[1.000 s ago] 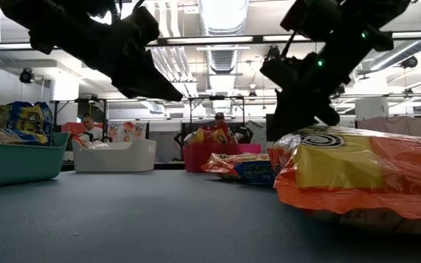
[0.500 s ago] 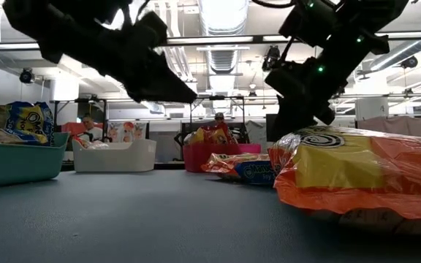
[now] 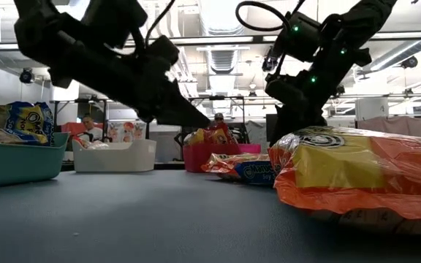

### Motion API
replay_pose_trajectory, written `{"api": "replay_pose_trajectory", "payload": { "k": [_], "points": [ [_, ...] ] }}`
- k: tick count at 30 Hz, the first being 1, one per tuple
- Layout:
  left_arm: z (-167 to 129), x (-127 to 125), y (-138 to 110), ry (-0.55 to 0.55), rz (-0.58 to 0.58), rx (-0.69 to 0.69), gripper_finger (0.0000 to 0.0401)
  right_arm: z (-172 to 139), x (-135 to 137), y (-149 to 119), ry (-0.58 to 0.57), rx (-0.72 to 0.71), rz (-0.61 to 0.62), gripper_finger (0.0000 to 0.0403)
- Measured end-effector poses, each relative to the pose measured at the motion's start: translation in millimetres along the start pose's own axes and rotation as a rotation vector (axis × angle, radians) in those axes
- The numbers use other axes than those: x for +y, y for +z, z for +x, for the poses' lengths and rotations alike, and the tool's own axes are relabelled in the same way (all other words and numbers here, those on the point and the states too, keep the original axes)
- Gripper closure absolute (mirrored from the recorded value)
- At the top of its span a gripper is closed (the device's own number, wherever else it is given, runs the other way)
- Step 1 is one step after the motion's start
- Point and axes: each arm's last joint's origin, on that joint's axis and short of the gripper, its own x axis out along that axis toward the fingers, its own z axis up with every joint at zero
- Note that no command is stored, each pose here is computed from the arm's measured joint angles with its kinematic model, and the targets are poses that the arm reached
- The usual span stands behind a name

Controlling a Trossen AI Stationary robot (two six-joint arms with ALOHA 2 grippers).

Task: Sort Maruchan noodles
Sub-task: Put the orange noodle pack into the white bin

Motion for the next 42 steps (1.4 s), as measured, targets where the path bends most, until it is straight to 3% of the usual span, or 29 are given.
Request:
{"api": "replay_pose_trajectory", "payload": {
  "k": [8, 14, 21, 29, 42],
  "points": [
    [14.9, -3.7, -12.9, -0.009, -0.036, -0.058, 0.0341, 0.9, -4.1, 1.3, 0.009, 0.011, 0.003, 0.0356],
    [19.1, -4.4, -16.6, -0.005, -0.057, -0.072, 0.0352, 0.9, -4.0, 1.4, 0.01, 0.01, 0.098, 0.0342],
    [31.6, -9.0, -14.1, 0.0, -0.043, -0.056, 0.0358, -0.7, -2.2, 1.2, 0.07, 0.038, 0.119, 0.027],
    [40.3, -1.9, -23.5, 0.031, -0.058, -0.017, 0.0359, -7.9, -1.0, 4.4, 0.112, 0.024, 0.061, 0.0186],
    [52.3, 6.1, -41.5, 0.068, -0.09, 0.057, 0.0359, -6.5, -9.6, -2.7, 0.108, 0.005, 0.017, 0.0101]
  ]
}}
